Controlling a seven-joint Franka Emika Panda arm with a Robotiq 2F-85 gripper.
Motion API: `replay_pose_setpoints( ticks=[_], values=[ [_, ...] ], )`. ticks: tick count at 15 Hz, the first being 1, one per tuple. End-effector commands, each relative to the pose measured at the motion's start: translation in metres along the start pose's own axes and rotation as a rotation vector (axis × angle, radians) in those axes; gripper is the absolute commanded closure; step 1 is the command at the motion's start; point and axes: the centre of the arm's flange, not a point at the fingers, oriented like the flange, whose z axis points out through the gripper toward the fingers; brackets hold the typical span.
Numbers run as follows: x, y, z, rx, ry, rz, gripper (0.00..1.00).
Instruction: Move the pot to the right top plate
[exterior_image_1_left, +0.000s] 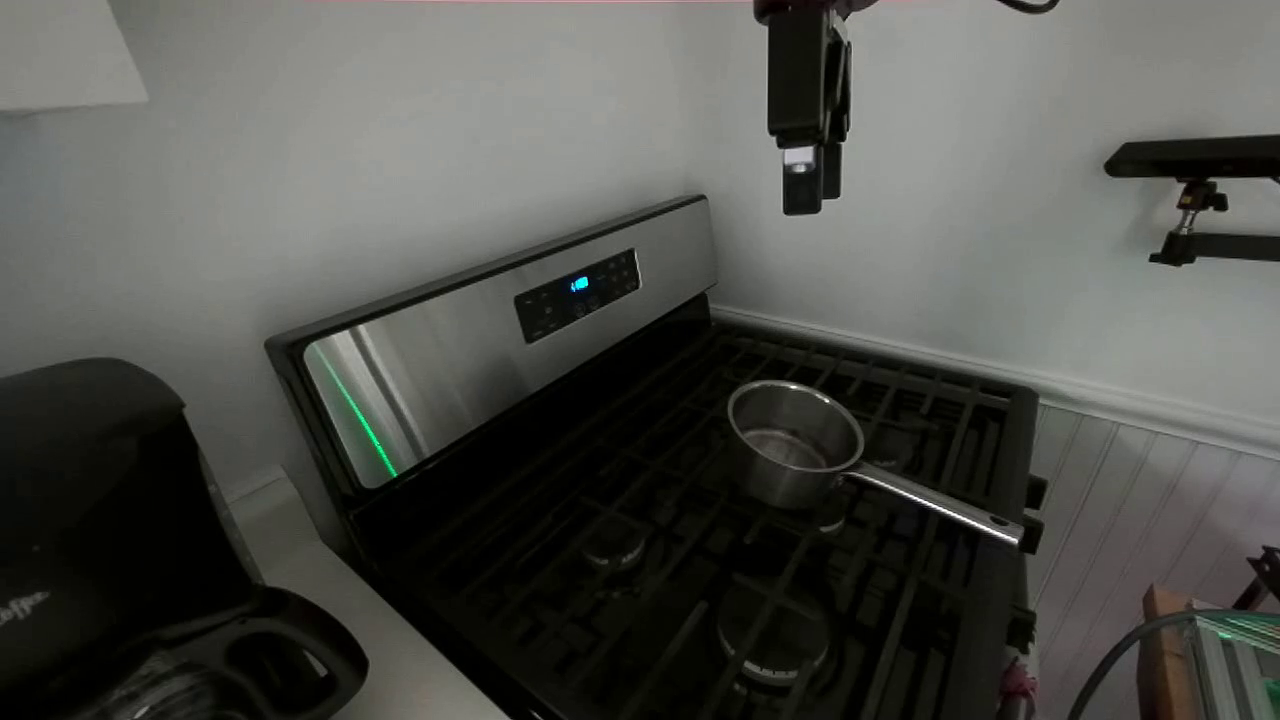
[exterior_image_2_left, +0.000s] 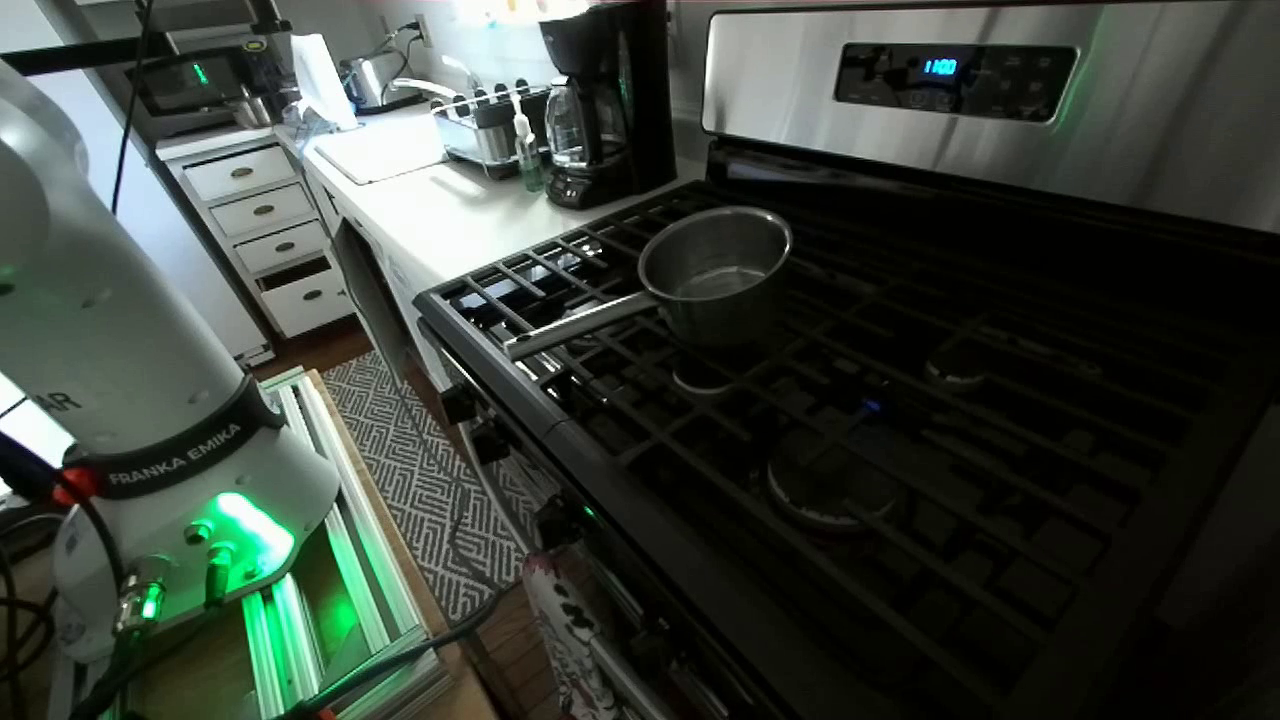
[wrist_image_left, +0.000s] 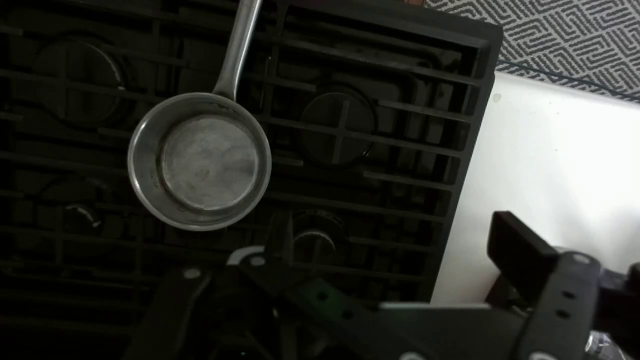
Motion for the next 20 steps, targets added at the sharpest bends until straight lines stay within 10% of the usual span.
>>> replay_pose_setpoints(
  ticks=[1,11,20],
  values=[
    [0.000,0.000,0.000,0.000,0.000,0.000,0.00],
    [0.008,0.005,0.005,-0.024,-0.014,0.032,0.00],
    [0.041,0.147,0.098,0.036,-0.107,0.115,0.00]
  ],
)
